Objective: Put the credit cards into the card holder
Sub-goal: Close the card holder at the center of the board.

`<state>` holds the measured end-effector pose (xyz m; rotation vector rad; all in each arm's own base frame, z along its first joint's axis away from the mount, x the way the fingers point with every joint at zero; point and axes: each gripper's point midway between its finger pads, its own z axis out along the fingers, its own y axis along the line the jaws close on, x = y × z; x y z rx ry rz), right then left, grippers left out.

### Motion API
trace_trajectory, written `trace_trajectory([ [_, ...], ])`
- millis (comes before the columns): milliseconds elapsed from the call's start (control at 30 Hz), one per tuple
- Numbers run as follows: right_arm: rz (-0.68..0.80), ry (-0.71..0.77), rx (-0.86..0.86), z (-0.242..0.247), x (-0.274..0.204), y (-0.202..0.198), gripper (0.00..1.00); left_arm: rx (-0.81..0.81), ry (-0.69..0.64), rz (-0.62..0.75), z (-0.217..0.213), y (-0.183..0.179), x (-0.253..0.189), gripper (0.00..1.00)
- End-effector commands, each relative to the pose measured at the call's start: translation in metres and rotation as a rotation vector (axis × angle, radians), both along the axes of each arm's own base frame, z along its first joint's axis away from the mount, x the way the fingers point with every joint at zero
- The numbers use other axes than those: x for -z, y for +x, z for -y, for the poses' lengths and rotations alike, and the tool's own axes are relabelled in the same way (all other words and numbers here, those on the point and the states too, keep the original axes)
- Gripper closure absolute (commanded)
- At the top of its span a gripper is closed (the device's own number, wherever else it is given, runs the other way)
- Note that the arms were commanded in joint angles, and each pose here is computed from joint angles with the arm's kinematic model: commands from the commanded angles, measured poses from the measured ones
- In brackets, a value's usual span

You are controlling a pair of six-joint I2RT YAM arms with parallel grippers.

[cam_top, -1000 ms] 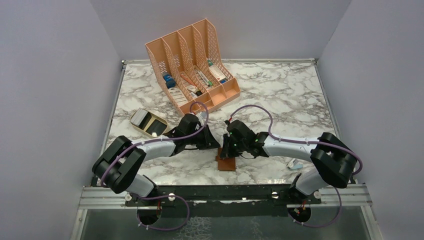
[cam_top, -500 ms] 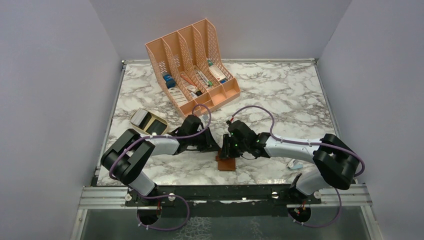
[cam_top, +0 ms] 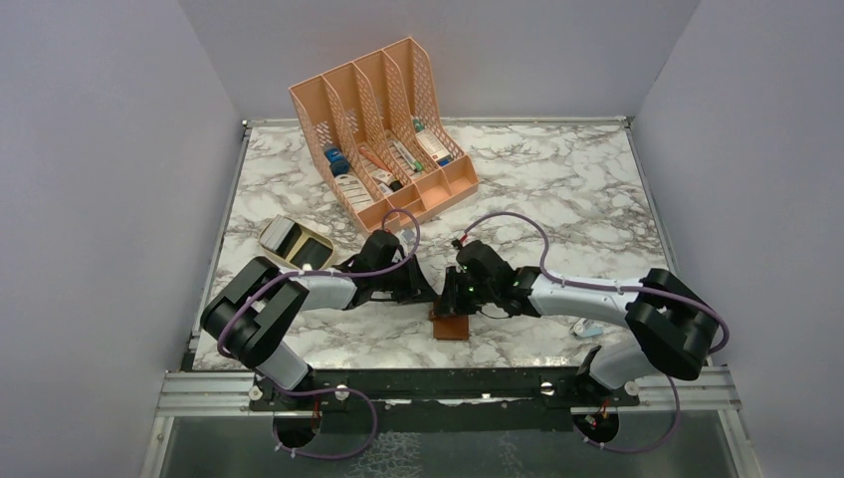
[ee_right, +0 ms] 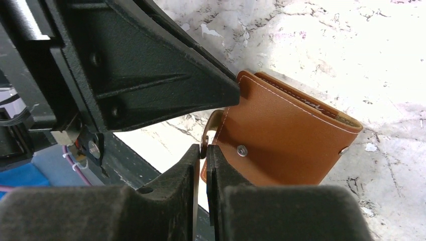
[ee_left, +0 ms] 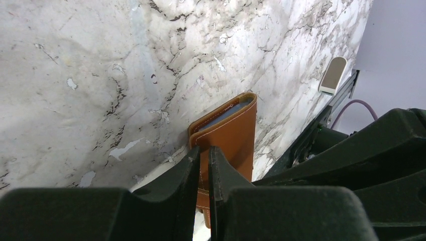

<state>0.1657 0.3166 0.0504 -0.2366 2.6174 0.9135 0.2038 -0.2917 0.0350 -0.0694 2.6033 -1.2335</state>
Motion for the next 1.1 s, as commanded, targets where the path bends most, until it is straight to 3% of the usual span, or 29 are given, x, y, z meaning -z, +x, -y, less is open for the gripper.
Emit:
trace_trajectory([
  [0,0.029,0.039,0.013,-0.003,-0.012,0.002,0.93,0.006,-0.004,0.025,-0.002,0.000,-0.001,0.85],
  [133,0.042,0.022,0.033,0.002,-0.013,0.004,0.99,0.007,0.002,0.030,-0.002,0.000,0.000,0.85],
  [400,0.023,-0.088,0.088,0.022,0.002,0.004,0.99,0.006,0.031,0.029,-0.007,-0.001,0.006,0.85],
  [1067,-0.003,-0.140,0.116,0.032,0.014,0.002,0.99,0.002,0.060,0.015,-0.010,-0.002,0.013,0.86],
])
